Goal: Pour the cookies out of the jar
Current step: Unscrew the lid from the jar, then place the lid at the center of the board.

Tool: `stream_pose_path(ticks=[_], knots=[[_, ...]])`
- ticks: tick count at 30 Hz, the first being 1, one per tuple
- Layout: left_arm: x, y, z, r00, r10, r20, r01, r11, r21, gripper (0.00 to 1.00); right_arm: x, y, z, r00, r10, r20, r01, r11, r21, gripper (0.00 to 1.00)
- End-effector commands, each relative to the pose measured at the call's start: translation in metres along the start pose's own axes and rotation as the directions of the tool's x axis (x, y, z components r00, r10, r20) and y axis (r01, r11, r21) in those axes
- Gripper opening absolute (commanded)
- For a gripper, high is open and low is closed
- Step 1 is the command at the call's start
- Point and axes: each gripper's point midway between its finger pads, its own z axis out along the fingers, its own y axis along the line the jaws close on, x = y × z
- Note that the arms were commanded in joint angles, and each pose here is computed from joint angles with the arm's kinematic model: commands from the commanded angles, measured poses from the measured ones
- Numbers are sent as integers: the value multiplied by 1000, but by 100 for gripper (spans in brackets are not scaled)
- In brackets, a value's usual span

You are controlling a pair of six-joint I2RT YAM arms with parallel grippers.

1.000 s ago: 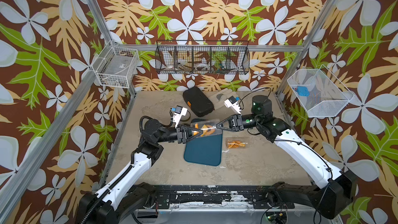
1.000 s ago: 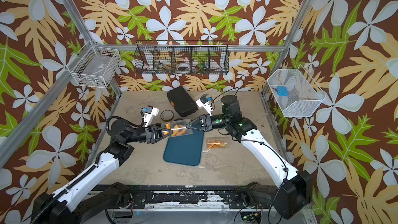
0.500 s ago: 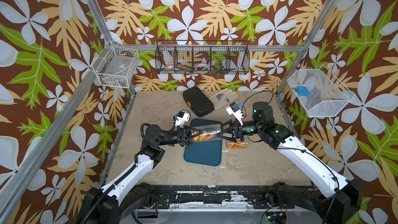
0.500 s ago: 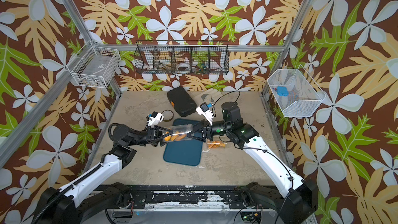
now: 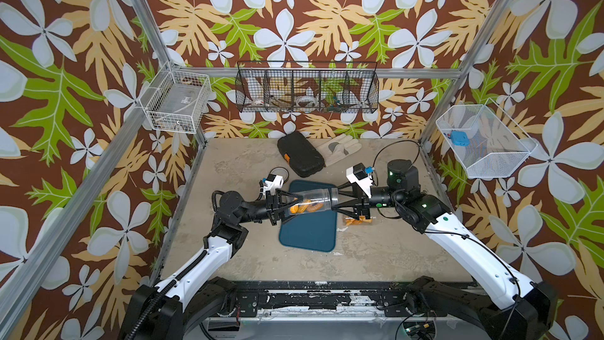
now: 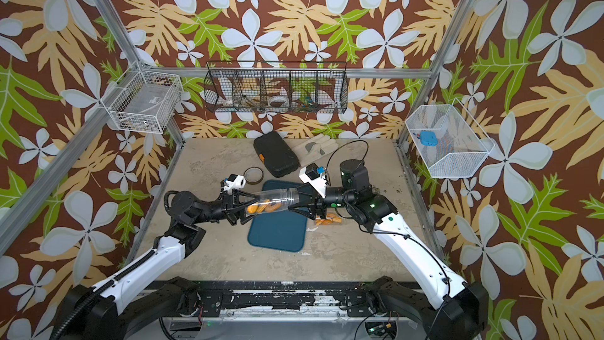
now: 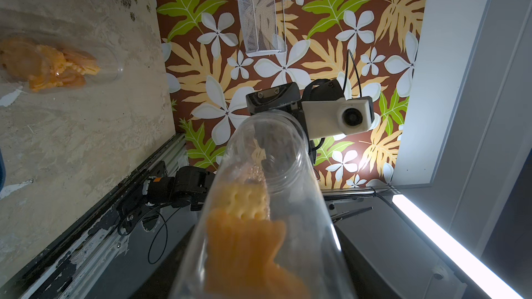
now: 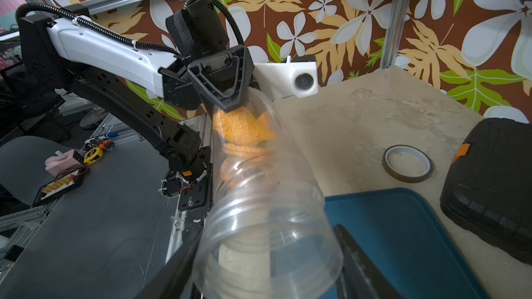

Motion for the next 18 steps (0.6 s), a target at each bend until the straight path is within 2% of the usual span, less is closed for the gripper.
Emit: stream_pose_path(ticks=[1,6,8,10,12,13,16,18], knots=[[1,-12,-1,999,37,-5,-37,999,33,19,-4,-7,-1,998,-57,15,56,998,36,58],[-4,-15,-2,998,55,13,-56,998,37,19,-8,-18,-11,999,28,40,-31,997,74,59],[-7,-17,-3,997,68,28,-69,997,40,19,-7,-34,-20,993,103,58,-111,982,153,58],[-9,-19,-3,995,87,41,-89,995,44,19,7,-58,-26,978,205,40,-208,939,273,59],[-12,-18,-3,994,90,56,-93,995,37,19,34,-85,-32,942,335,4,-310,869,387,59],[-14,-15,-3,993,94,66,-96,995,28,20,52,-101,-36,911,411,-16,-360,816,452,60],[-22,-4,-4,989,104,106,-102,994,-29,20,114,-145,-54,781,621,-64,-433,613,661,59],[-26,4,-4,986,109,124,-102,993,-62,20,143,-169,-64,705,705,-76,-439,518,734,60]])
